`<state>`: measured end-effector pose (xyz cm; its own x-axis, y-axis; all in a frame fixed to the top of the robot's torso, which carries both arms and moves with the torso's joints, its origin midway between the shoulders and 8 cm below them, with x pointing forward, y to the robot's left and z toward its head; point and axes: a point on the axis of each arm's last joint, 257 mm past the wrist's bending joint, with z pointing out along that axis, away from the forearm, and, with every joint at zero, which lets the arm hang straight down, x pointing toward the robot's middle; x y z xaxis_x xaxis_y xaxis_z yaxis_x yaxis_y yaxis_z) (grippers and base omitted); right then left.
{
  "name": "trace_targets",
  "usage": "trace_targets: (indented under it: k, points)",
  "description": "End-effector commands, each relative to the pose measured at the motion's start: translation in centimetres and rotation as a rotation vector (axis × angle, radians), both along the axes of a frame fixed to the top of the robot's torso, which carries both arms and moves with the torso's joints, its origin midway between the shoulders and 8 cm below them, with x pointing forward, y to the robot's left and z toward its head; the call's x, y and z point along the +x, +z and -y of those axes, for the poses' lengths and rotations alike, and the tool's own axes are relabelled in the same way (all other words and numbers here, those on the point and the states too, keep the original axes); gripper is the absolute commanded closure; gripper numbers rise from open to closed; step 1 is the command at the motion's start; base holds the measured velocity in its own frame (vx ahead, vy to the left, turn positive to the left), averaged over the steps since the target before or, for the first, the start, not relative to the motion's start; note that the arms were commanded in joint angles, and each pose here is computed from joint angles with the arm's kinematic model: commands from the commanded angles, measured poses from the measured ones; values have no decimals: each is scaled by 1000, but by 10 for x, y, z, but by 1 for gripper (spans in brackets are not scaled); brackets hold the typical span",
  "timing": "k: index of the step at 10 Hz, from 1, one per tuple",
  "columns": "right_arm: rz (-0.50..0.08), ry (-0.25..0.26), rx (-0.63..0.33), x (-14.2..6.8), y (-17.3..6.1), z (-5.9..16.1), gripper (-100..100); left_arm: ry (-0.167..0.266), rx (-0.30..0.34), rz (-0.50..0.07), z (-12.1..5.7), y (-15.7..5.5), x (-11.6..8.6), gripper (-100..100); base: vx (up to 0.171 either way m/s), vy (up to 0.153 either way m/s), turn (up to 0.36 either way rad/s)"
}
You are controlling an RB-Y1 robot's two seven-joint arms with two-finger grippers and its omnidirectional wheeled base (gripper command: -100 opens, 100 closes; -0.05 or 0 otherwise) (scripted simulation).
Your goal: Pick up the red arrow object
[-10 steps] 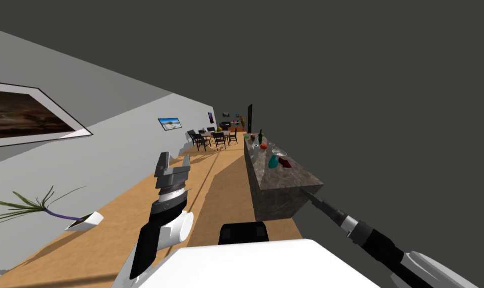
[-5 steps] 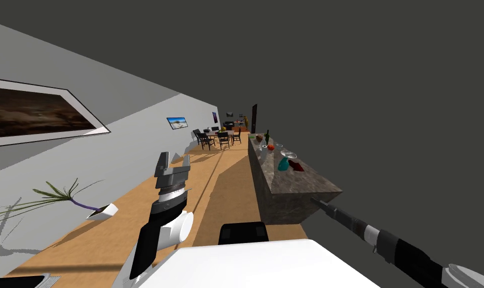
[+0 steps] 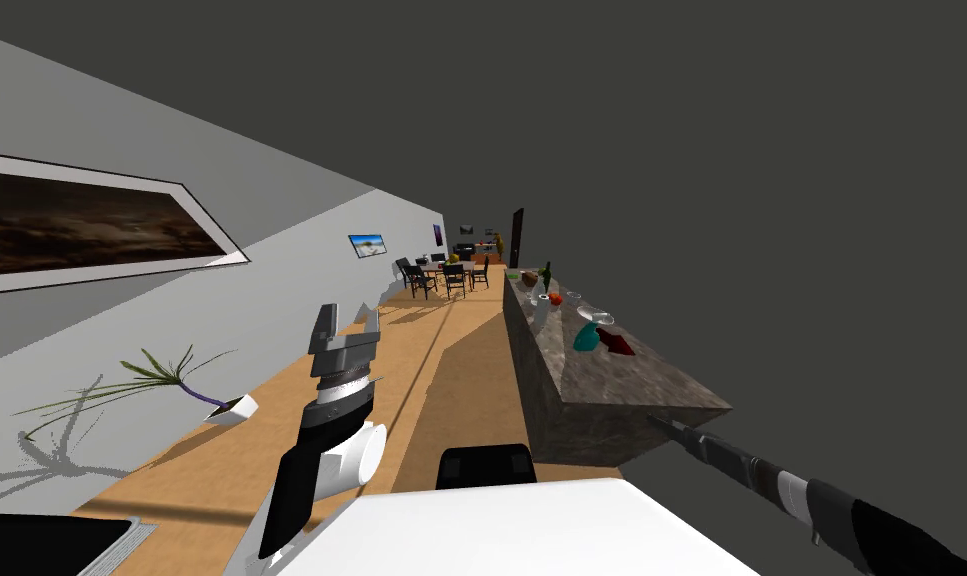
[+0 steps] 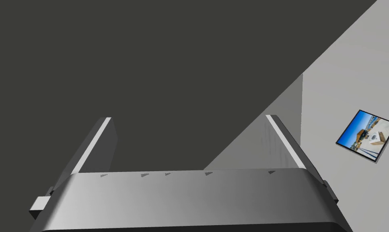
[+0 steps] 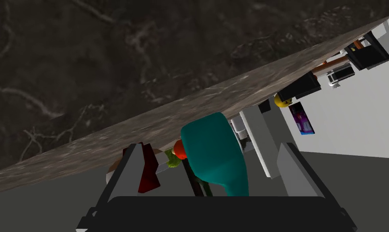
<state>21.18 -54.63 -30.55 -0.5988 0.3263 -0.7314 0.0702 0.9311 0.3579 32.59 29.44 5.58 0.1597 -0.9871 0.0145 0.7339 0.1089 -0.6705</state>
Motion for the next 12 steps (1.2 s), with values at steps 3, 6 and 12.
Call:
trace_targets:
  k: [3, 6, 12]
  points:
    - [-129, -8, -96, -37, -7, 46, -100, 0, 0, 0, 0, 0, 0, 0, 107, 38, 116]
    - [-216, -9, -159, -60, -5, 76, -100, 0, 0, 0, 0, 0, 0, 0, 113, -3, 111]
    - [-437, -28, -291, -122, 11, 147, -100, 0, 0, 0, 0, 0, 0, 0, 198, -60, 154]
